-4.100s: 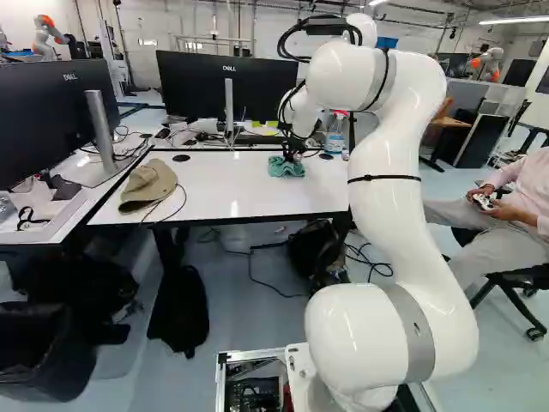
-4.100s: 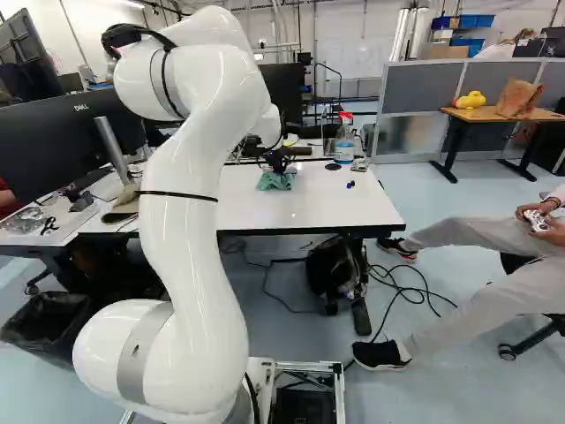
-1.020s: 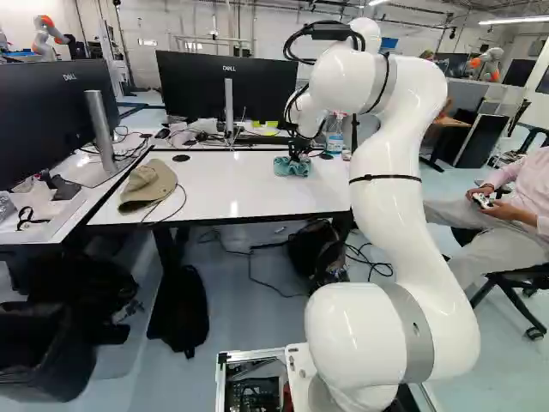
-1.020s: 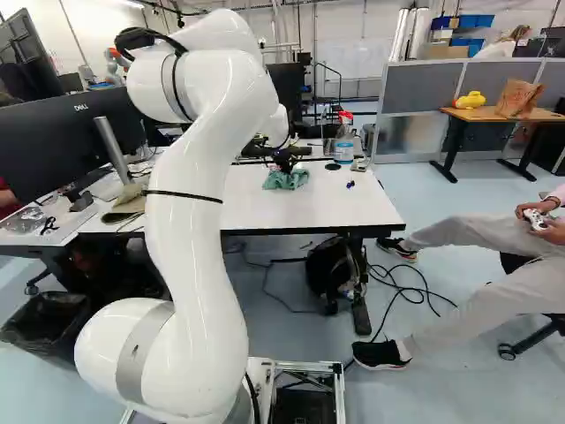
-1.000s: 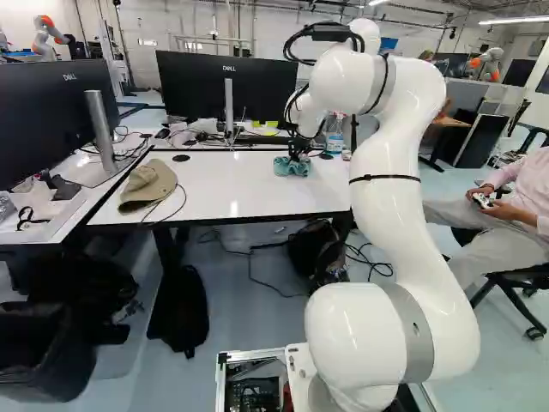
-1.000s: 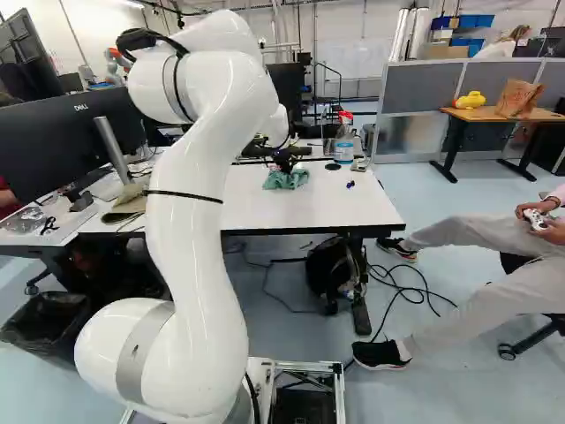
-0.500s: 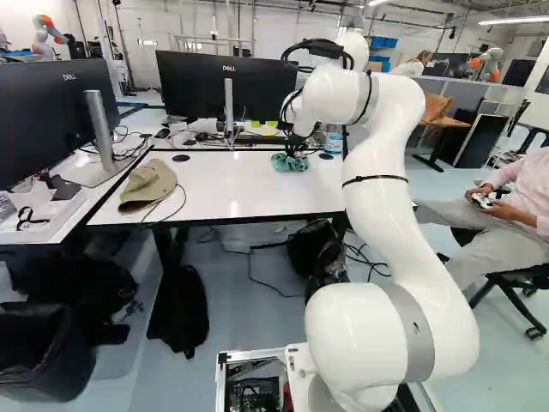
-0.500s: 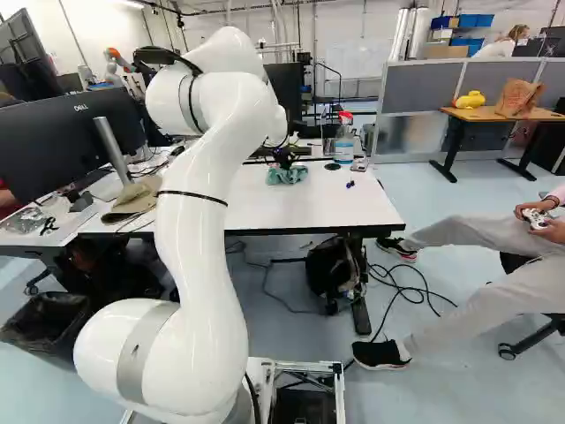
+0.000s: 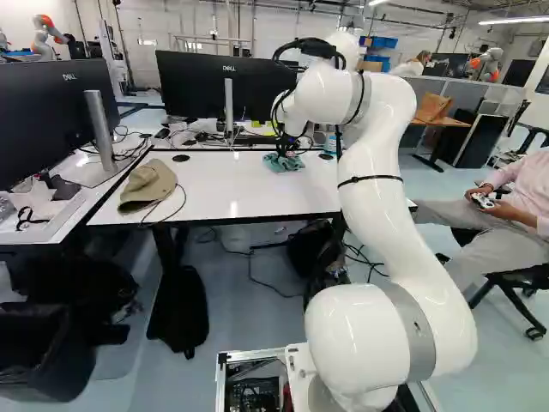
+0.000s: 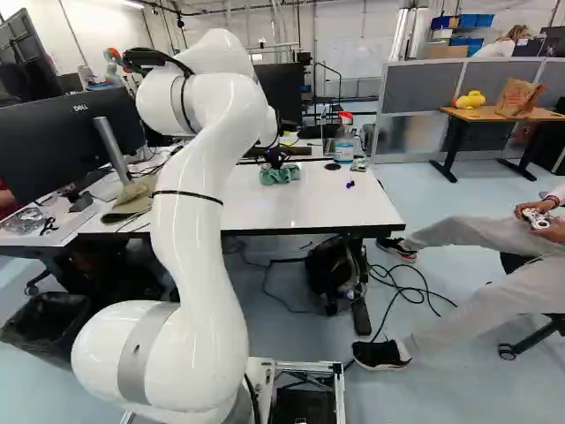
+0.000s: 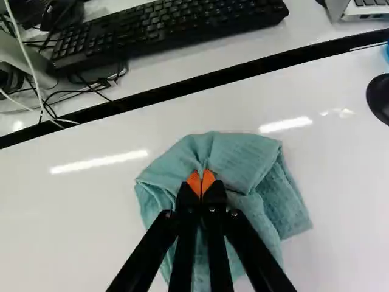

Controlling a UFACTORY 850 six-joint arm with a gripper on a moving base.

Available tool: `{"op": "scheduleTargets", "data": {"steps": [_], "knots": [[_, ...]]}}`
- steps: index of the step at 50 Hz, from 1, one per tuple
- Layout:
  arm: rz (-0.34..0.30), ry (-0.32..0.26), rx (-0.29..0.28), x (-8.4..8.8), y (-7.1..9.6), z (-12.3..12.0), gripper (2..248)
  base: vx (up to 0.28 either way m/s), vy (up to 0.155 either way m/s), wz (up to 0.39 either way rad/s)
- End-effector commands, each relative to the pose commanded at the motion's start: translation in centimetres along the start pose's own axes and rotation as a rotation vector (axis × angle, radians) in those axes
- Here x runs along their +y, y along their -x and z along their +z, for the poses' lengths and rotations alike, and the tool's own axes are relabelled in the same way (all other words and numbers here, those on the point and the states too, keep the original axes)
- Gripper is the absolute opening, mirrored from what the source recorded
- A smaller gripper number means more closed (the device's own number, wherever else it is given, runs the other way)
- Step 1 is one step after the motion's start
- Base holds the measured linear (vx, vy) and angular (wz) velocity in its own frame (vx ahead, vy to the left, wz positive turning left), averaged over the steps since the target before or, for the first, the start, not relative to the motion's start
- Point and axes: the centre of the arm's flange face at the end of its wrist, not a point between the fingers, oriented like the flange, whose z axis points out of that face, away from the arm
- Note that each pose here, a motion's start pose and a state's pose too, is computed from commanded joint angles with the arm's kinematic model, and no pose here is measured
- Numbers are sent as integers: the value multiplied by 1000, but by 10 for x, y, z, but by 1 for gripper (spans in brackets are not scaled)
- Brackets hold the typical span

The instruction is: Clean the table with the green towel

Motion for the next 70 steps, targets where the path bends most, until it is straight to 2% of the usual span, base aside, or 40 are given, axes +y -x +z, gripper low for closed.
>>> {"op": "scheduleTargets", "data": {"steps": [16,39,51,70], "knots": [[-9,-1,-31,-7,20,-16,23,0,0,0],[-7,6,-72,-3,50,-42,23,0,0,0],[8,18,-87,11,61,-54,23,0,0,0],[49,46,-98,43,71,-69,23,0,0,0]]}}
